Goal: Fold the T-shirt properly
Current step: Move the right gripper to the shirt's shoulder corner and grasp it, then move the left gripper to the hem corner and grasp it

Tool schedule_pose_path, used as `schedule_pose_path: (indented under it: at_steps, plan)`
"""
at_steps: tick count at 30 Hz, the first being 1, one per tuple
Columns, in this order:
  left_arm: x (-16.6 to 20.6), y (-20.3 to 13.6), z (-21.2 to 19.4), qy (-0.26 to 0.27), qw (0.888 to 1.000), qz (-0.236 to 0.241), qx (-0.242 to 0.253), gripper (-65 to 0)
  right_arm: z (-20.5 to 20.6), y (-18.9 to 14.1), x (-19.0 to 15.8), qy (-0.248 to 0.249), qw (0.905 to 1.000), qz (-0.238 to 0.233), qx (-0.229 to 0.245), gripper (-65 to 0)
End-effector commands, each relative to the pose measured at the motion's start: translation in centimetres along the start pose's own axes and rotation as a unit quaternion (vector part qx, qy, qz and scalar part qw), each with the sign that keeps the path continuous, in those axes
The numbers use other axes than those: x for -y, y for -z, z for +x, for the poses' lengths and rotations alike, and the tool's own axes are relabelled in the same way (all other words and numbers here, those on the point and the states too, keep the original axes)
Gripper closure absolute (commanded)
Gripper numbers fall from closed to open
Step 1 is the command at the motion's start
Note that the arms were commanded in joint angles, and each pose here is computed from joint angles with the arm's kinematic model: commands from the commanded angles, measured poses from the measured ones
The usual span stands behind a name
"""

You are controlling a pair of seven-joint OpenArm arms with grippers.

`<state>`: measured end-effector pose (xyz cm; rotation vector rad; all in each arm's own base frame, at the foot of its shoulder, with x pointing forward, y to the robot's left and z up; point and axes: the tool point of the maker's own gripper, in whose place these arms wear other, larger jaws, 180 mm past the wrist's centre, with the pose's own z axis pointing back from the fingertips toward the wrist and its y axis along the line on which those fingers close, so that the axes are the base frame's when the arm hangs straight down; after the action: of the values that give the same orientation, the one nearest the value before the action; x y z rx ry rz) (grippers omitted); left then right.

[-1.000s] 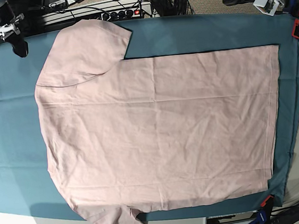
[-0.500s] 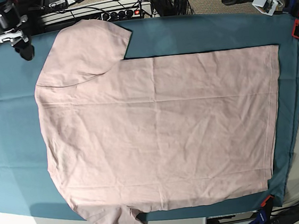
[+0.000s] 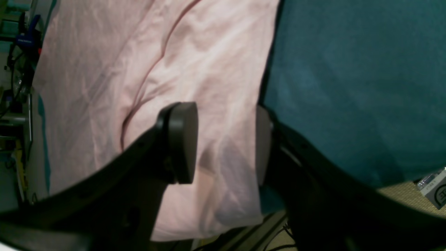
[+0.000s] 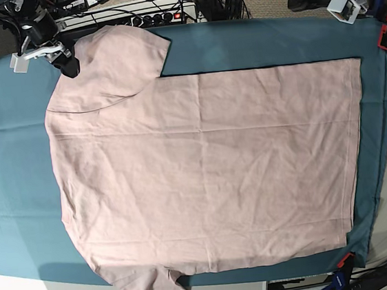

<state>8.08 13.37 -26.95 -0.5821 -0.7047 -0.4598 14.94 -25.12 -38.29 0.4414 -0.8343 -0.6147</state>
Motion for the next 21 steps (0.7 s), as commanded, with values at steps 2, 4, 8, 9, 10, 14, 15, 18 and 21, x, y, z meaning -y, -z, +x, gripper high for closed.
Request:
schedule_pose_path:
  at_steps: [2, 4, 8, 9, 10, 14, 15, 18, 21]
  plan:
    - [0.4, -0.1, 0.9, 0.009, 1.000, -0.010, 0.014, -0.1, -0.6, -0.1, -0.1, -0.007, 0.9998, -0.001, -0.018, -26.1]
    - [0.2, 0.0, 1.3, 0.014, 1.000, -0.009, 0.021, -0.1, -1.0, 0.1, -0.5, -0.011, 0.9995, 0.006, -0.028, -22.3]
    - [-0.4, 0.2, 1.5, 0.035, 0.999, 0.004, 0.019, -3.8, -1.4, 0.3, -0.6, -0.018, 0.9993, 0.004, -0.033, -2.8]
    - [-0.6, 0.2, 1.5, 0.038, 0.999, 0.007, 0.018, -5.9, -1.3, 0.3, -0.5, -0.021, 0.9992, 0.001, -0.033, 0.0]
    - [-0.7, 0.3, 1.5, 0.043, 0.999, 0.011, 0.016, -8.5, -1.3, 0.3, -0.3, -0.025, 0.9991, -0.004, -0.034, 0.0]
    - [-2.1, 0.3, 1.2, 0.069, 0.997, 0.044, 0.001, -19.4, -1.2, 0.3, -0.1, -0.031, 0.9990, -0.010, -0.031, 0.0]
    - [-2.8, 0.3, 1.2, 0.071, 0.996, 0.059, -0.004, -19.9, -1.2, 0.3, -0.1, -0.031, 0.9990, -0.010, -0.031, 0.0]
    - [-5.5, 0.2, 2.0, 0.077, 0.990, 0.118, -0.008, -19.9, -1.2, 0.3, -0.1, -0.031, 0.9990, -0.010, -0.031, 0.0]
    - [-8.2, 0.2, 2.6, 0.068, 0.985, 0.159, -0.001, -19.9, -1.2, 0.3, -0.1, -0.031, 0.9990, -0.010, -0.031, 0.0]
